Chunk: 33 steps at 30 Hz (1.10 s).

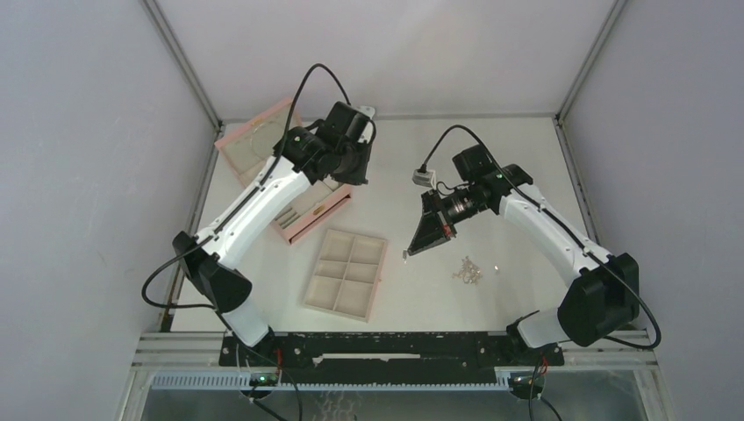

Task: Organize the mixed jewelry
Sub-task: Pick up the jewelry from the center of the board.

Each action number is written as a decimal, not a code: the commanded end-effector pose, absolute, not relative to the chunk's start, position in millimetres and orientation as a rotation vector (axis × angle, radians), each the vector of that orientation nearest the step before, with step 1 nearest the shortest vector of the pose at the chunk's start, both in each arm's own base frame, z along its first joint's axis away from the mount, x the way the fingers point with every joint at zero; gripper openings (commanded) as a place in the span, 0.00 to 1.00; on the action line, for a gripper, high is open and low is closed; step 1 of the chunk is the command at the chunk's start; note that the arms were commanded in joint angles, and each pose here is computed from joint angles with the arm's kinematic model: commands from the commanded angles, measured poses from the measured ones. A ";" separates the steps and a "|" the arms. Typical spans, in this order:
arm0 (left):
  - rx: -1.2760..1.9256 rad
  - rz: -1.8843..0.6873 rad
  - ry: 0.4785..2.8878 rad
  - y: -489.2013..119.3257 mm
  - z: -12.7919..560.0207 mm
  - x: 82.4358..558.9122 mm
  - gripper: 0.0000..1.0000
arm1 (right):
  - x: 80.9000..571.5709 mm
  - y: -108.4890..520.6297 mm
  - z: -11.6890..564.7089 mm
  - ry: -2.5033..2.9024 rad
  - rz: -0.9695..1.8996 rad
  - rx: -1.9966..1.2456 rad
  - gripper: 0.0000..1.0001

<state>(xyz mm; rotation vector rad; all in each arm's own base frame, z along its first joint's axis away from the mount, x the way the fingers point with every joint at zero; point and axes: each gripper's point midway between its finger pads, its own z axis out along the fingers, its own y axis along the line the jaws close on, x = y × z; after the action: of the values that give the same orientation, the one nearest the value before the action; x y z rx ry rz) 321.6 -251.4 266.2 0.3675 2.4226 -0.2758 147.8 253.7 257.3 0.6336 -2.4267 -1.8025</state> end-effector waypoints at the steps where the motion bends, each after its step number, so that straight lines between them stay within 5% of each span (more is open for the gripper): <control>1: 0.367 -0.296 2.351 -244.8 287.7 323.3 0.00 | 142.5 254.0 271.8 -2.409 -1.865 0.726 0.00; 13: 0.092 -0.170 2.390 -159.9 271.3 336.3 0.00 | 216.0 271.3 278.6 -2.607 -1.950 0.500 0.00; 24: -0.466 -0.050 2.277 -51.0 242.1 302.9 0.01 | 333.2 305.4 296.9 -2.659 -2.197 -0.103 0.00; 33: -0.617 -0.017 2.227 -15.1 213.6 296.9 0.08 | 401.8 366.0 289.7 -2.552 -2.352 -0.324 0.00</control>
<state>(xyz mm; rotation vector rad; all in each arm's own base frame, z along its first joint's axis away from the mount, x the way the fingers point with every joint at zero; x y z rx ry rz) 281.3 -28.0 205.0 -0.4942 2.3254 0.0371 372.4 331.8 242.4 -0.3122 -2.6435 -2.1016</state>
